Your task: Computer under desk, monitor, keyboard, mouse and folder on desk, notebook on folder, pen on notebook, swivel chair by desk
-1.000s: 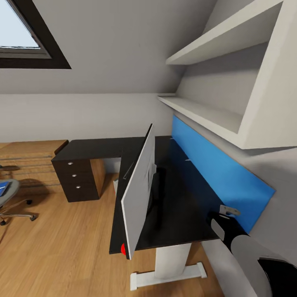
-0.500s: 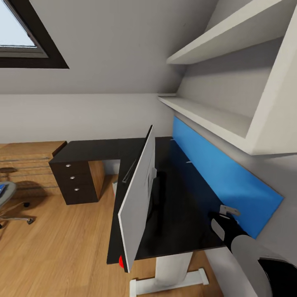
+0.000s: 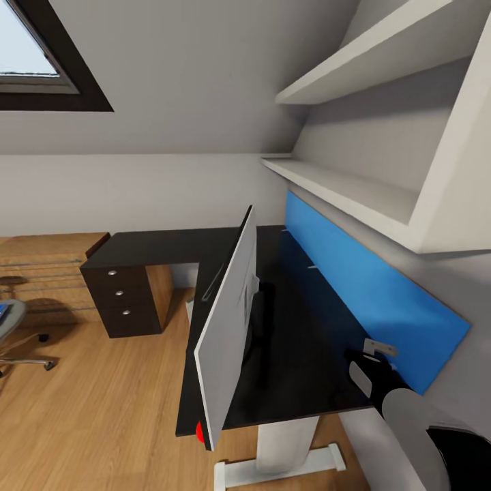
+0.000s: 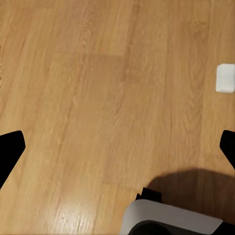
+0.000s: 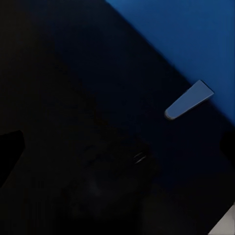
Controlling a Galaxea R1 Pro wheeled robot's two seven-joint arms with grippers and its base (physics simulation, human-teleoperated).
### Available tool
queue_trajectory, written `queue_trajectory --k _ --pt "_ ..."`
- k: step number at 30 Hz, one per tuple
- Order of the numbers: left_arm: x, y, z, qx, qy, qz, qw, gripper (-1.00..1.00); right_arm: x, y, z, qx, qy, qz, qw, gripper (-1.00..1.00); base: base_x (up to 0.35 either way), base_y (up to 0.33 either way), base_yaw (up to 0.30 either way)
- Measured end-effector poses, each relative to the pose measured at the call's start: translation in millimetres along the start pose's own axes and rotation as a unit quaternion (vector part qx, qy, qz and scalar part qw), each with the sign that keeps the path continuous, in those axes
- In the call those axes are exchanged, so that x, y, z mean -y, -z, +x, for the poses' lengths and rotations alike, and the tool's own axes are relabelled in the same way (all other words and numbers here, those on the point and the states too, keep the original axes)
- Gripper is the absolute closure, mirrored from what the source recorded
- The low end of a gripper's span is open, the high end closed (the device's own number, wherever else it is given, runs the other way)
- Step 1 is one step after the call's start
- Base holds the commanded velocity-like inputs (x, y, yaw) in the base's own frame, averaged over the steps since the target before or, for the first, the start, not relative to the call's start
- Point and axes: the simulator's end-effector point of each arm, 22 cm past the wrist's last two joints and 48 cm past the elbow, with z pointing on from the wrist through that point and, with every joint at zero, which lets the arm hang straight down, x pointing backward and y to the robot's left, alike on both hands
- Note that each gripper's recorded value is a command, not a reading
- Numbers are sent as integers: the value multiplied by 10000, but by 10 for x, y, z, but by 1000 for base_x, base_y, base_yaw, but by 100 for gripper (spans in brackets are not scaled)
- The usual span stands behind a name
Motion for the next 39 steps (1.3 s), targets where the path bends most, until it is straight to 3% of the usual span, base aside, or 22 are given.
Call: queue_trajectory --k 10,15,17,19,20,21,24,27,33,36,39 --pt "-19 -111 51 2 58 -67 10000 -100 -23 -88 87 -17 -8 1 10000 -100 0 0 0" --pt "-350 -325 -242 259 359 -395 9982 -100 -23 -136 185 -152 -177 -1 9997 -100 0 0 0" --pt "-435 -446 -413 252 574 -495 9968 -100 -23 -156 215 -184 -230 -1 9996 -100 0 0 0" --pt "-449 -591 -584 -45 887 -510 9947 -100 -27 -174 241 -204 -263 -3 9994 -100 0 0 0" --pt "-405 -675 -769 -300 1096 -410 9927 -100 -33 -182 258 -222 -271 -6 9994 -100 0 0 0" --pt "-357 -715 -972 -361 1213 -297 9915 -100 -36 -190 274 -238 -270 -8 9994 -100 0 0 0" --pt "-341 -759 -1376 -385 1470 -124 9883 -100 -38 -219 311 -260 -269 -6 9993 -100 0 0 0" --pt "-458 -707 -1854 -424 2032 40 9782 -100 -39 -239 341 -281 -266 -4 9993 -100 0 0 0" --pt "-538 -738 -1317 -1028 2167 -122 9707 -100 -35 -240 346 -290 -281 -1 9992 -100 0 0 0" --pt "-614 -766 -1292 -860 2223 -246 9709 -100 -27 -243 355 -317 -356 1 9989 -100 0 0 0" --pt "-687 -787 -1350 -583 2284 -360 9711 -100 33 -260 378 -399 -597 31 9974 -100 0 0 0"
